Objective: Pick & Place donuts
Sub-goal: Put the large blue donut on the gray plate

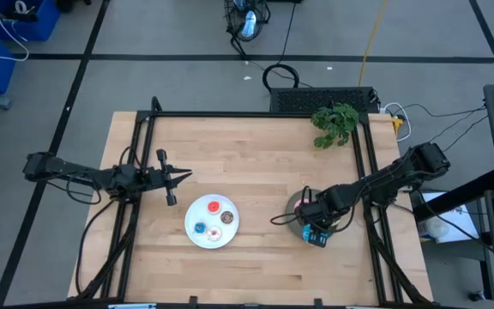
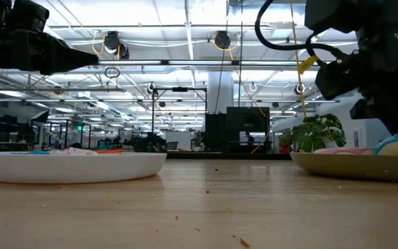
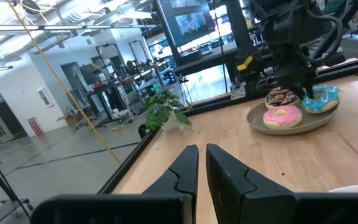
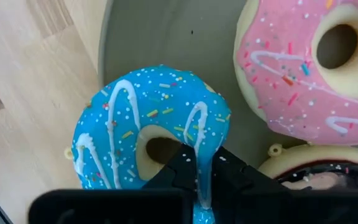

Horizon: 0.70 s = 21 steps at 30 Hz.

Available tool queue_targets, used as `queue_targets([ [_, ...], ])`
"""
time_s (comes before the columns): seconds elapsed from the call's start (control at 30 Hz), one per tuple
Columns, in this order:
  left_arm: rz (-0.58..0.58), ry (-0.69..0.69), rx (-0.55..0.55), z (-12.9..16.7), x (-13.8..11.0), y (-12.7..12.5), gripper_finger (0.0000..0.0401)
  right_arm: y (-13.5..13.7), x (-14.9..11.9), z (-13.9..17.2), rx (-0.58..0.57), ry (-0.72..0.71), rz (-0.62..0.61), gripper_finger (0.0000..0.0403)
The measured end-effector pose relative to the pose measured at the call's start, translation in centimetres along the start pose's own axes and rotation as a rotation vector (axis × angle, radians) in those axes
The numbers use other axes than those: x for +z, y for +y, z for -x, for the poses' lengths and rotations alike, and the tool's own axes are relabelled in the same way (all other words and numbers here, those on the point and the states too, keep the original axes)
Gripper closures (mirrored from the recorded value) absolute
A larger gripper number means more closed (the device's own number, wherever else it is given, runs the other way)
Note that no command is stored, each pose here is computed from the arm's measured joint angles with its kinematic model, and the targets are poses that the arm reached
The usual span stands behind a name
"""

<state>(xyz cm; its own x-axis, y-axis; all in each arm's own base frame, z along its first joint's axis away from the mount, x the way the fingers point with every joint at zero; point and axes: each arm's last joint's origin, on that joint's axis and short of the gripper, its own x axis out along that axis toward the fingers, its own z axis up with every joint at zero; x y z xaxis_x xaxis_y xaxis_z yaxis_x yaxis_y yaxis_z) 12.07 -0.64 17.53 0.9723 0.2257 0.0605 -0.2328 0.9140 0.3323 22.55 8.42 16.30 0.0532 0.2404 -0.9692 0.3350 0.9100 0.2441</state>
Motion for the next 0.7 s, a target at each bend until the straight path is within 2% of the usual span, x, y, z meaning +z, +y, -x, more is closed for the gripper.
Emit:
queue_targets([
  [0.4, 0.0, 0.0, 0.0, 0.0, 0.0, 0.0, 0.0364, -1.0, 0.0, 0.2, -0.041, 0.041, -0.088, 0.0265],
  [0.53, 0.0, 0.0, 0.0, 0.0, 0.0, 0.0, 0.0364, -1.3, 0.2, 0.4, -0.038, 0.036, -0.092, 0.0243],
  [0.7, -0.001, 0.001, 0.0, 0.0, 0.0, 0.0, 0.0364, -1.5, 0.2, 1.4, -0.007, -0.006, -0.089, 0.0237],
])
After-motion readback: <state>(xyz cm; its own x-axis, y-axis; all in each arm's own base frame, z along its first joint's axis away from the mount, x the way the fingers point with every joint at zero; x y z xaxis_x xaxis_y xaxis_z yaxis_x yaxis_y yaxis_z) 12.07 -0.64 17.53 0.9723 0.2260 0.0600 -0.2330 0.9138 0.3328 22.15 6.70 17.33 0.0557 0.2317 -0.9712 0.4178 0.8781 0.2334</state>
